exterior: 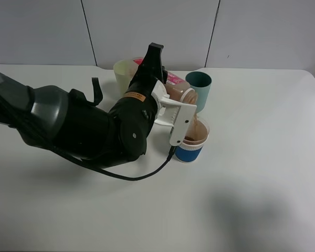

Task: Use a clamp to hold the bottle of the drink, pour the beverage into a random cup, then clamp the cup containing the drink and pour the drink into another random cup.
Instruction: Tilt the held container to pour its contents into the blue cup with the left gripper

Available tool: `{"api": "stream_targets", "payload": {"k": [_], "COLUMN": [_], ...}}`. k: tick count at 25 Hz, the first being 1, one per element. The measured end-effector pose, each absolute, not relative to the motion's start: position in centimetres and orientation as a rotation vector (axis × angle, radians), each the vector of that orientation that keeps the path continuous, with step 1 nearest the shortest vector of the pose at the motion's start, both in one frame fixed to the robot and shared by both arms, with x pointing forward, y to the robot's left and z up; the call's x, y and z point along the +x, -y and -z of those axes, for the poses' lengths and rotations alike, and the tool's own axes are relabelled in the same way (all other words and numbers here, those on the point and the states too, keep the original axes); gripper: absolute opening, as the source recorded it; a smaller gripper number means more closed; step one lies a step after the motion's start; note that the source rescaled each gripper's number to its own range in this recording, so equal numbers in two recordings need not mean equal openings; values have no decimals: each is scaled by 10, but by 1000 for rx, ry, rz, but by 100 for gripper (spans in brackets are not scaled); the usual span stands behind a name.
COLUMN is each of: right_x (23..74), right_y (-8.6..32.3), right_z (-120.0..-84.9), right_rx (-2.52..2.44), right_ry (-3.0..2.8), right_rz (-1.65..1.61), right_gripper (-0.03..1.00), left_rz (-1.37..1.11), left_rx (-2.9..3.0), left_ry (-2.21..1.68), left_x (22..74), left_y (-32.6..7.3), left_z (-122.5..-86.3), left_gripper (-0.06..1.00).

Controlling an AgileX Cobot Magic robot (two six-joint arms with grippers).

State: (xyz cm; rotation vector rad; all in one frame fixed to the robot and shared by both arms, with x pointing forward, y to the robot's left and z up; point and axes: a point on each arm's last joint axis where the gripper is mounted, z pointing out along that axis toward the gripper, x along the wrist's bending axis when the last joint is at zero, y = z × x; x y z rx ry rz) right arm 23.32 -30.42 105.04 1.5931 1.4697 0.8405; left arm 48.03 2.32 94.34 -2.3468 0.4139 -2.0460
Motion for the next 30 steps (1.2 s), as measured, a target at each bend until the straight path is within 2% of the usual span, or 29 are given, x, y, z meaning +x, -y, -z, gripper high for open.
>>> {"api": "stream_targets", "payload": {"k": [30], "right_x": [233], "right_y": [304], "right_z": [-1050], "right_rx": [1593], "right_ry": [-1470], "right_rz": [-841], "right_gripper": [100], "left_rz": [2045], "left_rx": [-2252], "left_ry": [-501], "left_x": [481], "left_y": [-23], "left_z": [-946], "left_gripper": [2]}}
